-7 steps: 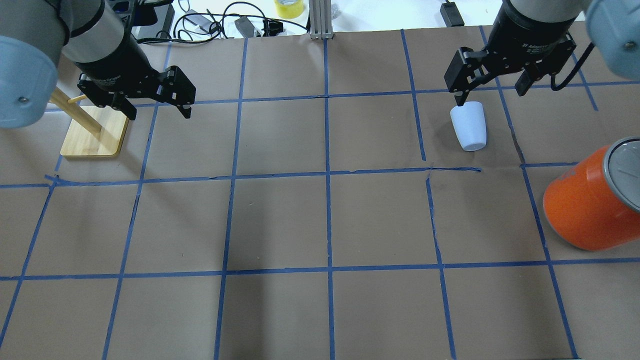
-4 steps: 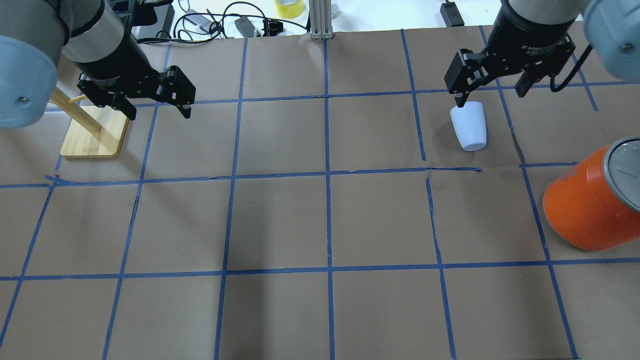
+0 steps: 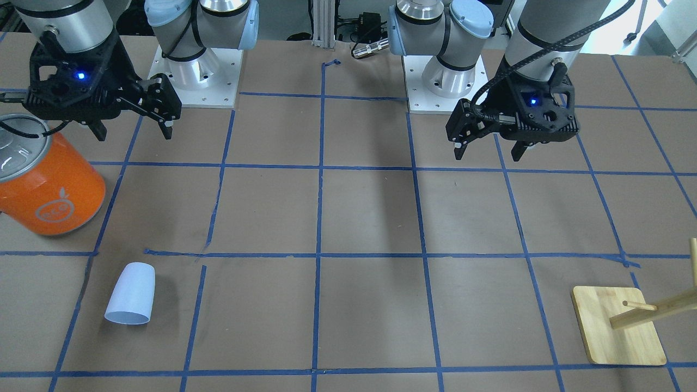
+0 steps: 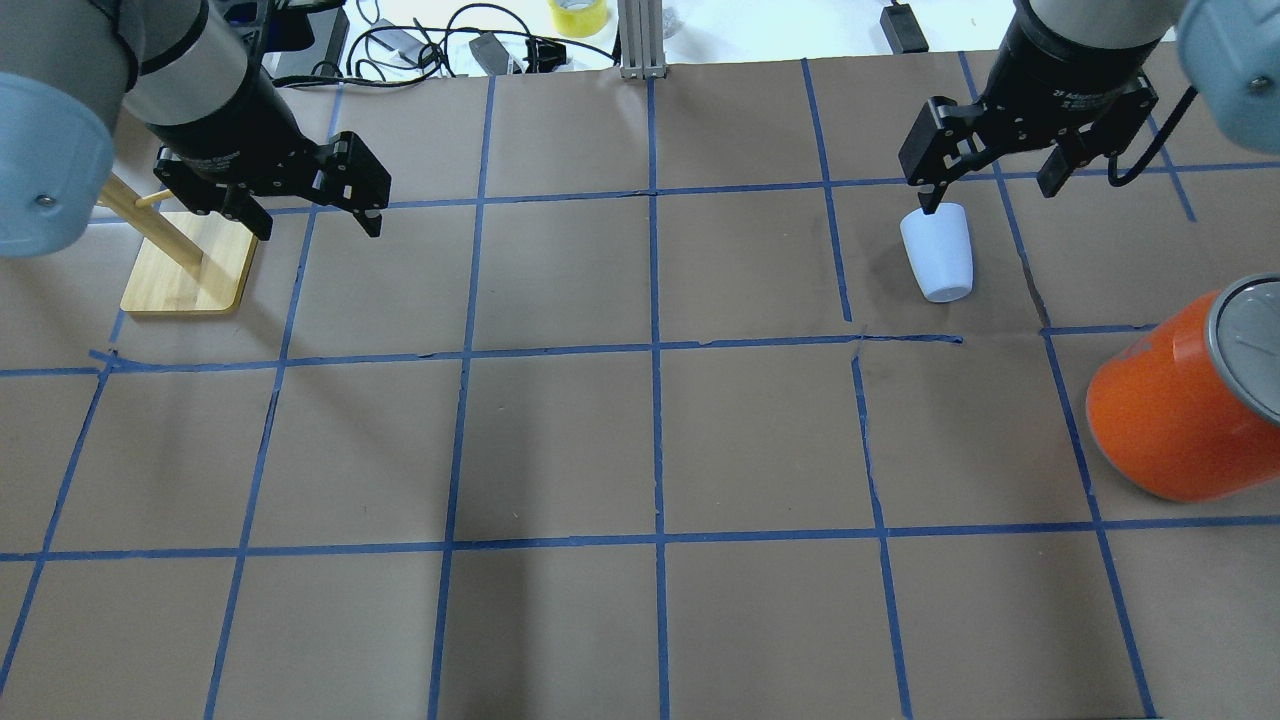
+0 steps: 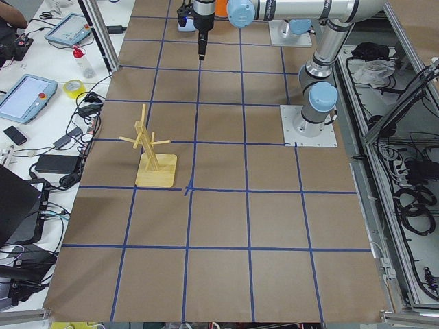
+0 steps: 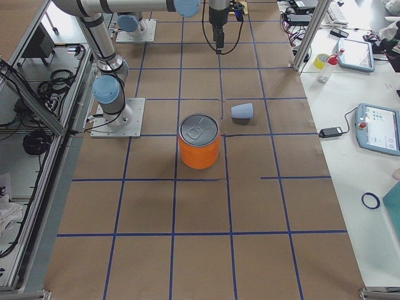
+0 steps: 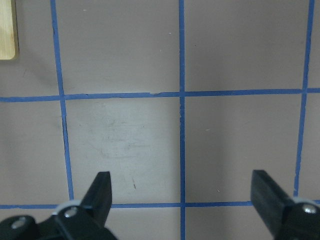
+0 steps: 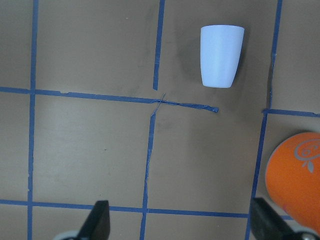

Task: Flip cup
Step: 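Lower the right gripper over the upside-down white cup, then close the right gripper on the white cup's base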

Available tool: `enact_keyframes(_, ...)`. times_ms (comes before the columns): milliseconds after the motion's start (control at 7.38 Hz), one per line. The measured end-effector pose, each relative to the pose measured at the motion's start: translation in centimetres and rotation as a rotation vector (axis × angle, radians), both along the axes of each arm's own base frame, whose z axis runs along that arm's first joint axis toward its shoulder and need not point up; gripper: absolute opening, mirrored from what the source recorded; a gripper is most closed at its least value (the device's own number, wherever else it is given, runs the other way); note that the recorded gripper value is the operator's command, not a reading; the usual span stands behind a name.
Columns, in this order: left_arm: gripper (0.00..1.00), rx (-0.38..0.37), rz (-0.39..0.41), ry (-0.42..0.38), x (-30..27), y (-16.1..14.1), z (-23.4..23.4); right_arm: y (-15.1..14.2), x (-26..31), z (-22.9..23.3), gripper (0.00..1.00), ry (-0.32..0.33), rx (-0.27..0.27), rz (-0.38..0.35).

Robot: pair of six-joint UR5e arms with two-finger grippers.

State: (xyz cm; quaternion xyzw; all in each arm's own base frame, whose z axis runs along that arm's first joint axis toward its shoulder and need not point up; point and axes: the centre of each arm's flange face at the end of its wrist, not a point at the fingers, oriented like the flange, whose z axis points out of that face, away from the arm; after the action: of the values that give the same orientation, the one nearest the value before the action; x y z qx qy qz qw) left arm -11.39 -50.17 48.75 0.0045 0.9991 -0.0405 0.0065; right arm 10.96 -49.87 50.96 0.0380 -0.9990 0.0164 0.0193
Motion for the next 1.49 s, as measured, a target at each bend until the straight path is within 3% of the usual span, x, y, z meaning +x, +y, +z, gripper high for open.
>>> enact_keyframes(271, 1.0, 0.001, -0.002, 0.0, 0.0, 0.0, -0.1, -1.7, -1.1, -1.1, 1.0, -0.004, -0.008, -0.019)
enact_keyframes(814, 1.0, 0.002, -0.002, 0.0, 0.0, 0.0, -0.1, -13.3, -5.5, -13.1, 1.0, 0.02, -0.1, -0.056)
enact_keyframes(1220, 1.0, 0.001, -0.002, 0.0, 0.0, 0.0, -0.1, -15.5, -7.8, -20.6, 1.0, 0.02, -0.06, -0.045)
enact_keyframes(1492, 1.0, 0.004, -0.003, 0.0, 0.0, 0.0, -0.2, -16.1, -8.2, -24.6, 1.0, 0.015, -0.07, -0.043)
